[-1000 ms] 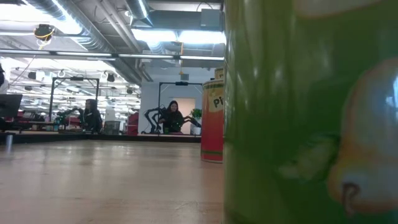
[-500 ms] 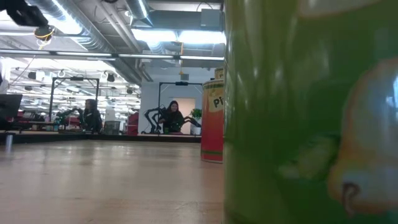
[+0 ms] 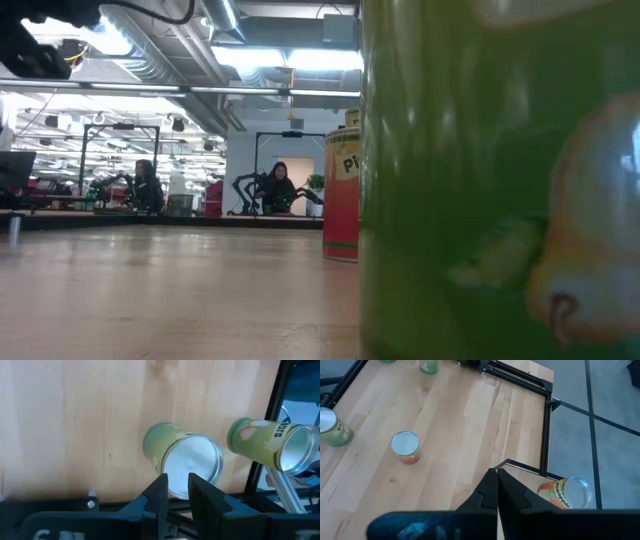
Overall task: Pick and place cans onto a shelf
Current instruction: Put the canned orange on the shelf
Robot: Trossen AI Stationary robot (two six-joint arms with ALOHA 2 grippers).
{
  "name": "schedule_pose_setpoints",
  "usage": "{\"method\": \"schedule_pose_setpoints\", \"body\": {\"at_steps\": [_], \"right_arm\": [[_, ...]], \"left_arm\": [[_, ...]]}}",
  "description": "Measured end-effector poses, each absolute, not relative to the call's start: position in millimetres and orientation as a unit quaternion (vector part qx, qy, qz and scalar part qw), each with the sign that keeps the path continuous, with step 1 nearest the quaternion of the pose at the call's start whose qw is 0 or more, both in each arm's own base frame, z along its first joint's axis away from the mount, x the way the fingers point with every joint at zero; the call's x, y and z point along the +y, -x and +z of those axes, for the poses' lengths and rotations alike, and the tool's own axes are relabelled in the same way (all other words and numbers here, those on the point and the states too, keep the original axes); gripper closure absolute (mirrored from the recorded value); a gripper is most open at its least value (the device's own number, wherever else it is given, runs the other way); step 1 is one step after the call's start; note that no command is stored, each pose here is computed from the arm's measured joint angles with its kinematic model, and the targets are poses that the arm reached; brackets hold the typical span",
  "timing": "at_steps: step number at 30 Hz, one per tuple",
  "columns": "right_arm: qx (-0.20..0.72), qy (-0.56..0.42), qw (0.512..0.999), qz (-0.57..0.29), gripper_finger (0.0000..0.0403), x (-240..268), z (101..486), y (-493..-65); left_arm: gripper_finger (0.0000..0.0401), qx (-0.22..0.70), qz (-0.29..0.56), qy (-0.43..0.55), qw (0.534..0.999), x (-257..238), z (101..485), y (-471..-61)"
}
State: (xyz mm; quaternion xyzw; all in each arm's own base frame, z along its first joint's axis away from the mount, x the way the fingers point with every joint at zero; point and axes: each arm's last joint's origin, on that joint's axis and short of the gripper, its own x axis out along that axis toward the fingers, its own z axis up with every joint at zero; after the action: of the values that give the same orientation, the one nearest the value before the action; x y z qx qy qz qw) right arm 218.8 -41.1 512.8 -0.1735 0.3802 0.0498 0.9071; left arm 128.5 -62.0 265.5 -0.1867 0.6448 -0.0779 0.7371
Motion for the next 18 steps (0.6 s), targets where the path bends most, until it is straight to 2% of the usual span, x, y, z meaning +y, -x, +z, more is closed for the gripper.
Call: {"method": "schedule_pose_setpoints", "body": {"at_steps": [18], "right_arm": [[0.38, 0.175, 0.907, 0.05, 0.0402, -41.2, 512.8, -218.8]], "left_arm": [[0.0332, 0.655, -0.087, 0.145, 0.736, -76.5, 230.3, -122.1]]}}
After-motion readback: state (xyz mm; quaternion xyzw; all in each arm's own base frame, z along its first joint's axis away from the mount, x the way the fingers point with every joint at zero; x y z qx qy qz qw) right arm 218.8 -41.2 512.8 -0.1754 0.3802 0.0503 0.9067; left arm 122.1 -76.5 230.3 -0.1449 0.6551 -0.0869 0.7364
